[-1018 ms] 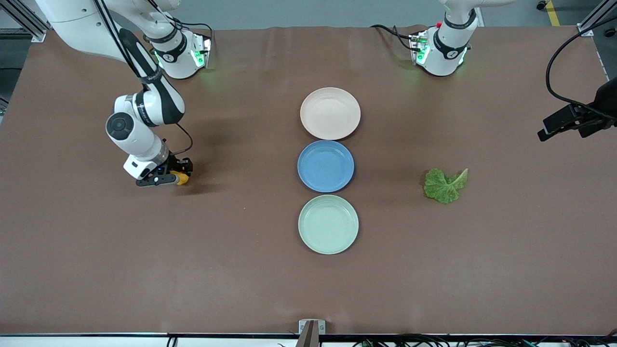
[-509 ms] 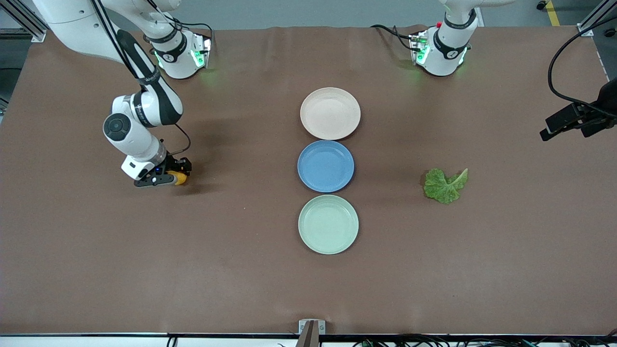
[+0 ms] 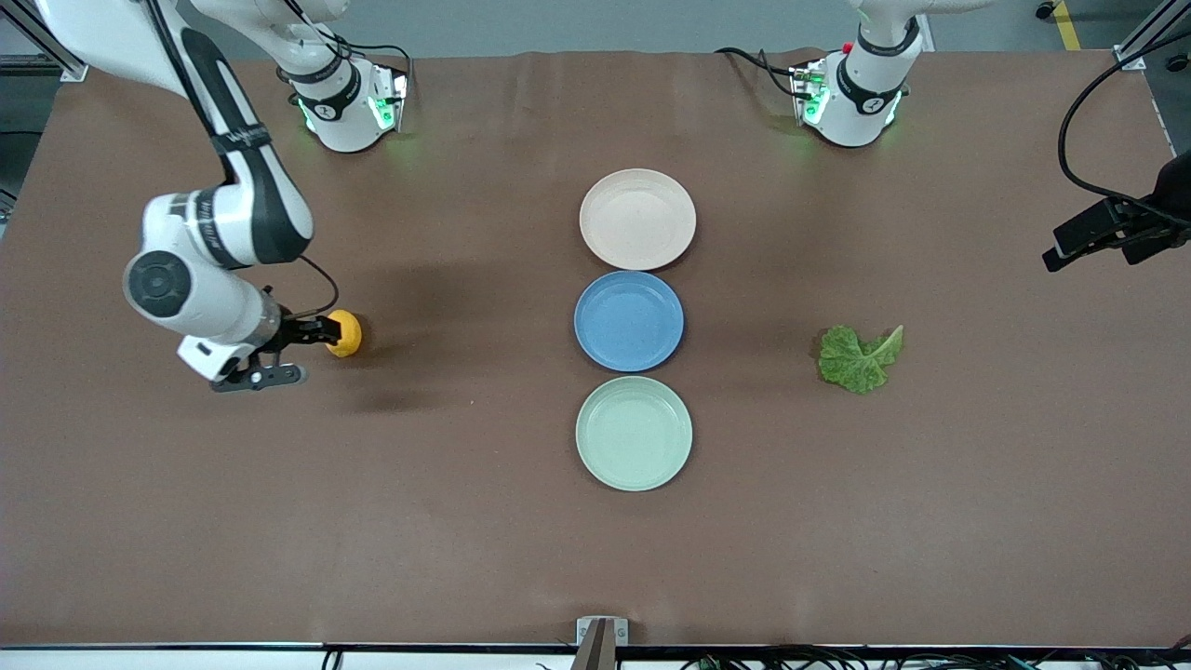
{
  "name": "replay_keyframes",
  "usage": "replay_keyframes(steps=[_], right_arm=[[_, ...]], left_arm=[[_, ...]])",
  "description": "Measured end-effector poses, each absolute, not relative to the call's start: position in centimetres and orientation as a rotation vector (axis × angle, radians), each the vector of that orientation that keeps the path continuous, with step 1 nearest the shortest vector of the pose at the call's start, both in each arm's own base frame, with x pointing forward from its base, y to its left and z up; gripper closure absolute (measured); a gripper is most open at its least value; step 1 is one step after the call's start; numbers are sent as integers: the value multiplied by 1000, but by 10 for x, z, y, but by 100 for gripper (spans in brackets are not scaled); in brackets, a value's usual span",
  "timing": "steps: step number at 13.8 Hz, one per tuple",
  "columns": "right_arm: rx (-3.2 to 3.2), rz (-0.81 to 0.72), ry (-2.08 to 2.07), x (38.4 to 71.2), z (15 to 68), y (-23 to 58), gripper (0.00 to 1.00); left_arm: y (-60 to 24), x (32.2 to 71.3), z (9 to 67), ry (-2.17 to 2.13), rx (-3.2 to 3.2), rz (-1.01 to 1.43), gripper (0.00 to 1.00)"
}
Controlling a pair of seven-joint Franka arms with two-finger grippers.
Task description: Pick lemon and lettuce from plates
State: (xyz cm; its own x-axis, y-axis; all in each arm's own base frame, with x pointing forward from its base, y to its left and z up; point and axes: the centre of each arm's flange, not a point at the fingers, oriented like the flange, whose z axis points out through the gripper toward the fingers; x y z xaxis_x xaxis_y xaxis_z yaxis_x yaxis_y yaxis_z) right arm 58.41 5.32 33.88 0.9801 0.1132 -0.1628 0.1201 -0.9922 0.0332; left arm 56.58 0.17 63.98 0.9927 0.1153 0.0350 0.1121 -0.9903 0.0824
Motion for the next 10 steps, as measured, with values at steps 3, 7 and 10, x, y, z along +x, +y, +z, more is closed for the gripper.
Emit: replay_keyframes(steps=[3, 7, 10], right_arm=[[3068, -310, 149, 603, 412, 50, 0], [3054, -387, 120, 606, 476, 39, 0], [3049, -397, 98, 601, 507, 23, 0]], left_arm=[[2, 566, 640, 174, 3056, 61, 0], [0, 566, 640, 170, 3056, 60, 0], [0, 565, 640, 170, 3056, 56, 0]])
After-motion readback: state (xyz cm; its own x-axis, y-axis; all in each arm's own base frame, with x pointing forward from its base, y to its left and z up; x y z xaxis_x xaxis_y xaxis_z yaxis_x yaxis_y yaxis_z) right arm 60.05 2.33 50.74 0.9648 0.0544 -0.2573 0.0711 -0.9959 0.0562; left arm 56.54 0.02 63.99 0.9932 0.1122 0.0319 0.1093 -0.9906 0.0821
